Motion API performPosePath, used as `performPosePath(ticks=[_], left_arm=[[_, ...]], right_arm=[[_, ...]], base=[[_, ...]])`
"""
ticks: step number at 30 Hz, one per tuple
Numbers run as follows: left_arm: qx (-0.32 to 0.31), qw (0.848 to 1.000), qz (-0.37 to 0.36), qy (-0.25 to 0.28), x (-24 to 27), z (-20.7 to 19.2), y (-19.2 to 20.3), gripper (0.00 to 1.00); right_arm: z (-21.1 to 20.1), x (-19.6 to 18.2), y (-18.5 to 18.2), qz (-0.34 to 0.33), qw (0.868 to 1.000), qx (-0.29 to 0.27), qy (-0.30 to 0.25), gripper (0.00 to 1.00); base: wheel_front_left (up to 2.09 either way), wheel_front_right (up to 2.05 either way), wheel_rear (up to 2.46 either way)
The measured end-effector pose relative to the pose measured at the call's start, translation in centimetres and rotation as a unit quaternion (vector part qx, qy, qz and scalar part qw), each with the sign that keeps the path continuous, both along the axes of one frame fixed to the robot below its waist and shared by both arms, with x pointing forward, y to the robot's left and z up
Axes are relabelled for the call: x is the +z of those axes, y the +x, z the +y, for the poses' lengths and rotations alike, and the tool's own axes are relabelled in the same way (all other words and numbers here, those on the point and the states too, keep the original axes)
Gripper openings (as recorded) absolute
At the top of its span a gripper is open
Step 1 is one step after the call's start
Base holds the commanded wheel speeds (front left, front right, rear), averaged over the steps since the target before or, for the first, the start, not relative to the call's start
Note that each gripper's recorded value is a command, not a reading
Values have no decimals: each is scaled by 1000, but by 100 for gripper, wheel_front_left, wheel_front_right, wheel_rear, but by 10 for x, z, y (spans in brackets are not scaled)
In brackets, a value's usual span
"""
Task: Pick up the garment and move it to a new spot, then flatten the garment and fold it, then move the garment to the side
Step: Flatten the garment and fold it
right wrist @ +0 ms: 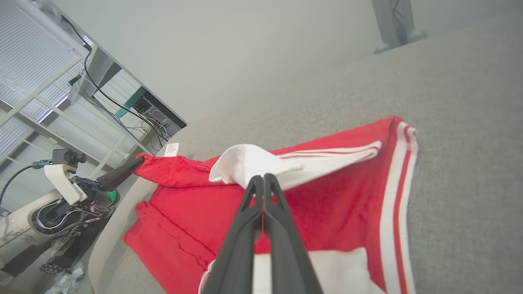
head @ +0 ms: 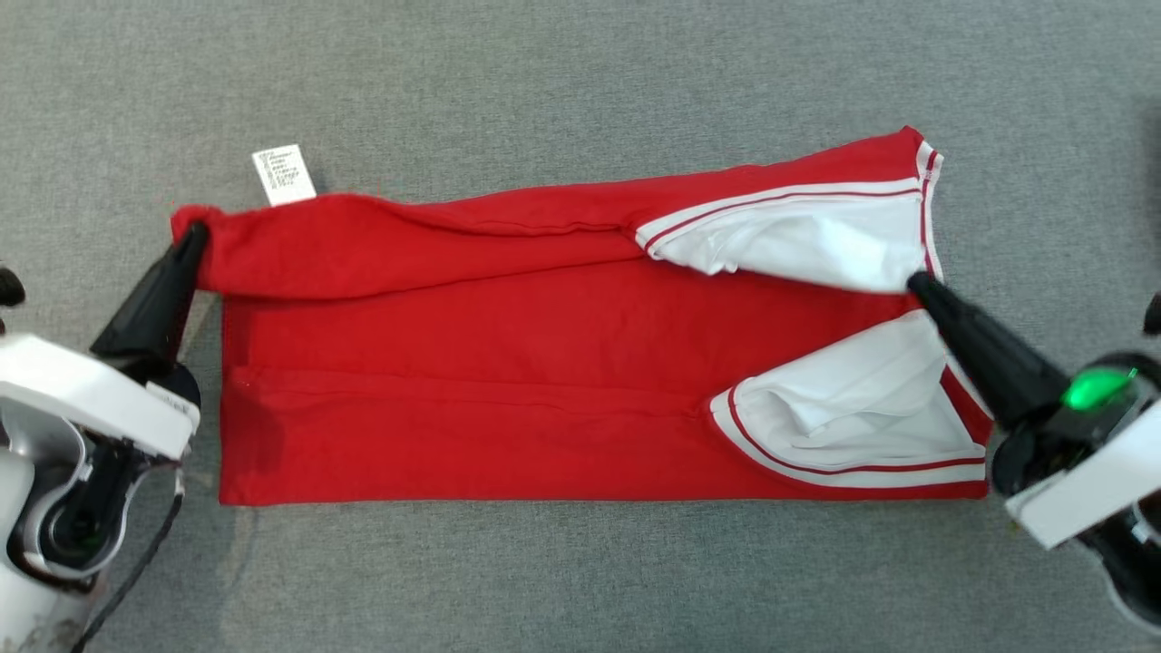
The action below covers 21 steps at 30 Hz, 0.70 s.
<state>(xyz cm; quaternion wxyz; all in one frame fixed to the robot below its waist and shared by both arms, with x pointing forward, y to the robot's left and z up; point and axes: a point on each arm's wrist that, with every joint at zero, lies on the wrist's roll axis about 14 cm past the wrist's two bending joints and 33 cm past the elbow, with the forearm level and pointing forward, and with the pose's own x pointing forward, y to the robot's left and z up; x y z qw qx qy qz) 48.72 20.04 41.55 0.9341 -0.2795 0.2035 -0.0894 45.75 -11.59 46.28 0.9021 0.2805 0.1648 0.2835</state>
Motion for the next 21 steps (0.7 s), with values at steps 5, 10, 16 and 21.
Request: performPosePath(ticks=[5,10,16,21], left_arm=[[1,1000,2,0,-10,-2,-14,0],[7,1000,-5,28,-16,5,-20,0],[12,999,13,34,-30,4,-30,0],[19,998,36,54,-45,7,-36,100]], right_arm=[[-7,-4,-22,14,998,-41,34,0],[-20,-9,-38,30,995,-81,48,0],[-18,-26,-58,74,992,-91,51,0],[-12,-44,-68,97,991,-89,28,0]], base=[[0,0,0],[0,0,0],[0,0,0],[0,0,0]])
